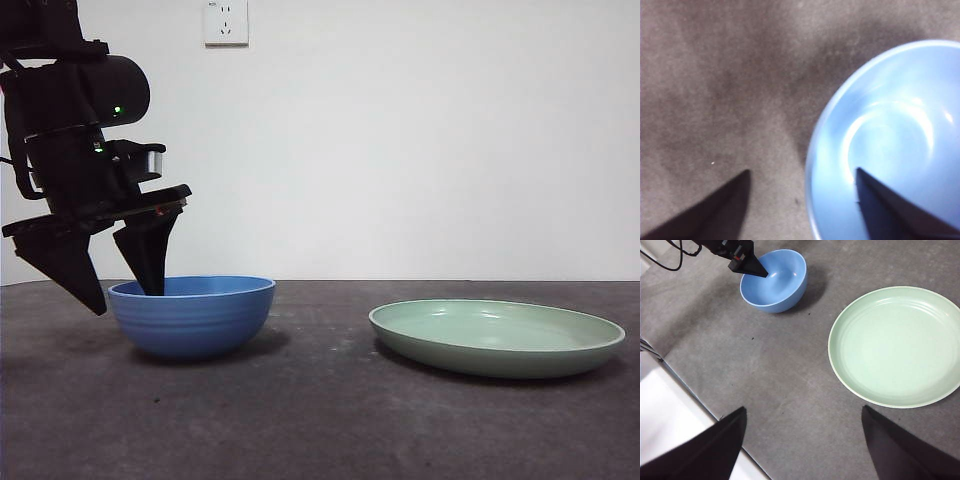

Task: Pick up the blue bowl, put it on the green plate, put it on desk

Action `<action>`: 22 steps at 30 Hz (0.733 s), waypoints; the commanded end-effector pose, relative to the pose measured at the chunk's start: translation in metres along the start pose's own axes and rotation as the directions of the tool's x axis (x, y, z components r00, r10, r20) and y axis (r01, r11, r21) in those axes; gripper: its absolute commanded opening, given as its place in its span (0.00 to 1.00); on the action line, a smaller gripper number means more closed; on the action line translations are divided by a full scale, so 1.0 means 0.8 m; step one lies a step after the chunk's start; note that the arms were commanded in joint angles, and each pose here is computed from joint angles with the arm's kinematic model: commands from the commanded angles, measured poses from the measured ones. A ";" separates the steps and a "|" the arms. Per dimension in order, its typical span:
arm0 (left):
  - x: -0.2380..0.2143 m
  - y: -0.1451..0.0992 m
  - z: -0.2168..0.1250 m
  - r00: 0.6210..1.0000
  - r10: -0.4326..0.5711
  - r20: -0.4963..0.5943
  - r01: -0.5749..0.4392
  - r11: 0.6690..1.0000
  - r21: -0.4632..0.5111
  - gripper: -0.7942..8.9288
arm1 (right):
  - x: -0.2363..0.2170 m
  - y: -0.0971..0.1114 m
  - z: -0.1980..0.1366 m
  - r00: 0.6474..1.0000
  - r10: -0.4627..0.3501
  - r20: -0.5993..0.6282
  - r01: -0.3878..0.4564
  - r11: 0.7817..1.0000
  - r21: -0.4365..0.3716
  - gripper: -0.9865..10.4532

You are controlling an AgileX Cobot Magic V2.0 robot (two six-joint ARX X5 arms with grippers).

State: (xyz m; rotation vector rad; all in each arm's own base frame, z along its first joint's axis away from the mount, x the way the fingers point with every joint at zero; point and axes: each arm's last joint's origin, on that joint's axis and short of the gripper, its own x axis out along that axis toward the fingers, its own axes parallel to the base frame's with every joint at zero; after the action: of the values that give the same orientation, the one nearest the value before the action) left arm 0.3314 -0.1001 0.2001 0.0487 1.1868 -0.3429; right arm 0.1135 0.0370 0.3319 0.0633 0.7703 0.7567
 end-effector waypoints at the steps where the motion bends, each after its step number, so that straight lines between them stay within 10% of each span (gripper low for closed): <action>1: 0.001 -0.003 0.007 1.000 -0.004 0.011 0.004 1.000 -0.011 0.28 | -0.002 0.002 0.006 1.000 0.003 0.014 -0.003 1.000 -0.018 0.41; 10: 0.001 -0.003 0.007 1.000 -0.005 0.015 0.005 1.000 -0.018 0.09 | -0.002 0.002 0.006 1.000 0.003 0.014 -0.003 1.000 -0.018 0.41; 22: -0.036 -0.014 0.010 0.994 -0.017 0.104 0.018 1.000 -0.003 0.09 | -0.002 0.002 0.006 1.000 0.003 0.014 -0.003 1.000 -0.018 0.41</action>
State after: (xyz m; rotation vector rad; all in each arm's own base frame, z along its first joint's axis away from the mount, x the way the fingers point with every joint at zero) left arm 0.3239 -0.1023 0.2211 0.0273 1.1227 -0.3445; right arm 0.1135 0.0370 0.3319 0.0633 0.7703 0.7567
